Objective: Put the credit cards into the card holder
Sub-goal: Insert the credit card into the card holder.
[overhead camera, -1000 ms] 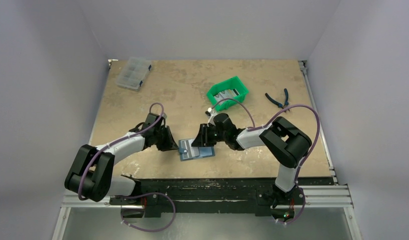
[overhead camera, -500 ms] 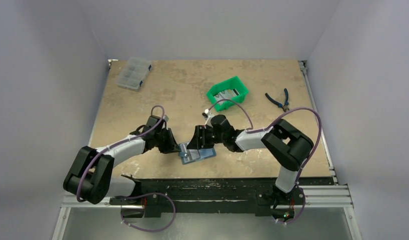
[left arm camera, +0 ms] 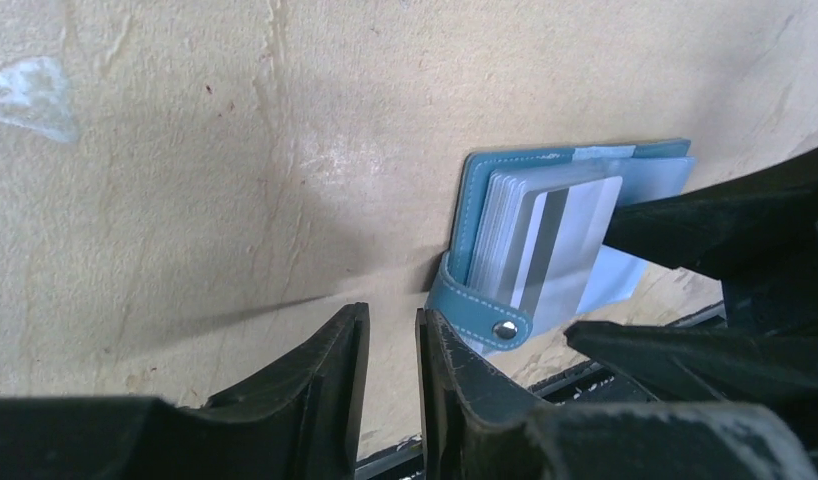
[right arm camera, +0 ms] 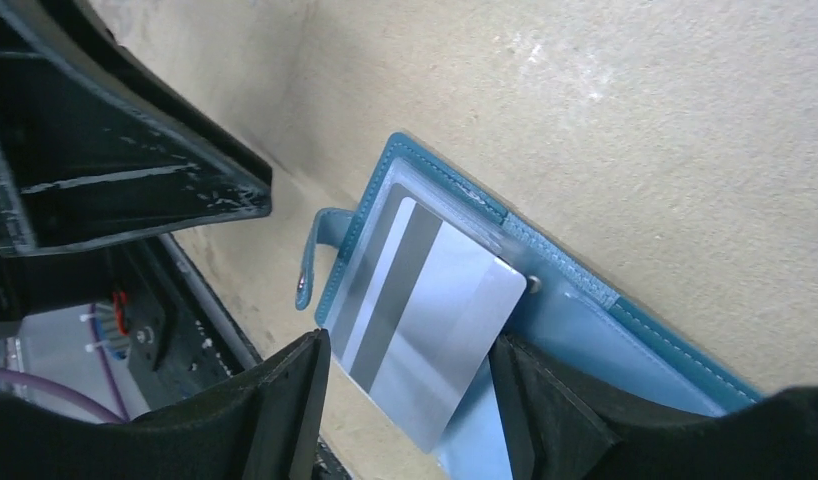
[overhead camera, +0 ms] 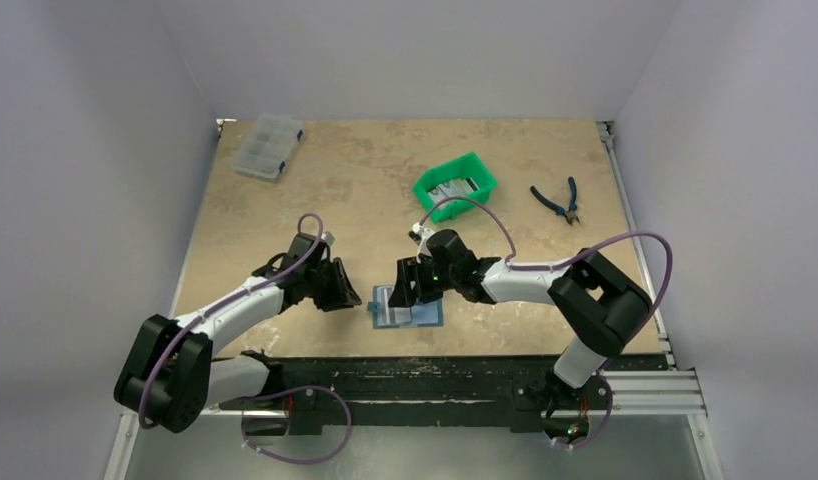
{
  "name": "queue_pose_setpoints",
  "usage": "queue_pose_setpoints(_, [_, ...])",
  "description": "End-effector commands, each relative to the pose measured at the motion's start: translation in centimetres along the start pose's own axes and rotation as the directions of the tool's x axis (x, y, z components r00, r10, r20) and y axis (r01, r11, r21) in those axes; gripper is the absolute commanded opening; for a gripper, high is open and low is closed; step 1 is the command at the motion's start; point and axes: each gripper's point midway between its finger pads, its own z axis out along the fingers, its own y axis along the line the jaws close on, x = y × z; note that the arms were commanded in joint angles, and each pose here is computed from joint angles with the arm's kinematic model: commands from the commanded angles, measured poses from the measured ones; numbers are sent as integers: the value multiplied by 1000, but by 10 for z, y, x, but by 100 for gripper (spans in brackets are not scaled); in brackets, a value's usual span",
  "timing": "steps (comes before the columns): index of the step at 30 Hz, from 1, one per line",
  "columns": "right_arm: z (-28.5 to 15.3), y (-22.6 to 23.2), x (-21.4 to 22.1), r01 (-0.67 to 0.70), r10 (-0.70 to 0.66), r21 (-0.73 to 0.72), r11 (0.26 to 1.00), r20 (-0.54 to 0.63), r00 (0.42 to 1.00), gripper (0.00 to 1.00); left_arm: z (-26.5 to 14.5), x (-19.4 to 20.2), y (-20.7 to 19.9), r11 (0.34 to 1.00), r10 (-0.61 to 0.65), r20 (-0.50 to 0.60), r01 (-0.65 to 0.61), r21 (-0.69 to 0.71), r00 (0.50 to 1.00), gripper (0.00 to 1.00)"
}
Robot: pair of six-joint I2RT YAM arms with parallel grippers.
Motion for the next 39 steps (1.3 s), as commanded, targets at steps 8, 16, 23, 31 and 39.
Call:
queue_pose_setpoints(8, [-21,-11,-33,131,-137,181,975,22,990,78,1,26,-23,993,35,-71,-26,118,997,26])
queue_pose_setpoints(16, [-28,-3,2,47,-43,157,987,-30,999,72,9,26,-26,993,61,-64,-54,103,996,19])
queue_pose_setpoints(23, [-2,21,25,15,-11,69,997,-64,998,65,21,37,-22,994,67,-91,-59,93,994,17])
queue_pose_setpoints(31, [12,91,-16,51,-50,-106,993,12,999,62,21,37,-30,992,34,-56,-27,123,998,13])
queue_pose_setpoints(39, [-11,32,4,138,-137,129,982,-16,990,69,11,30,-18,997,59,-8,-58,48,998,13])
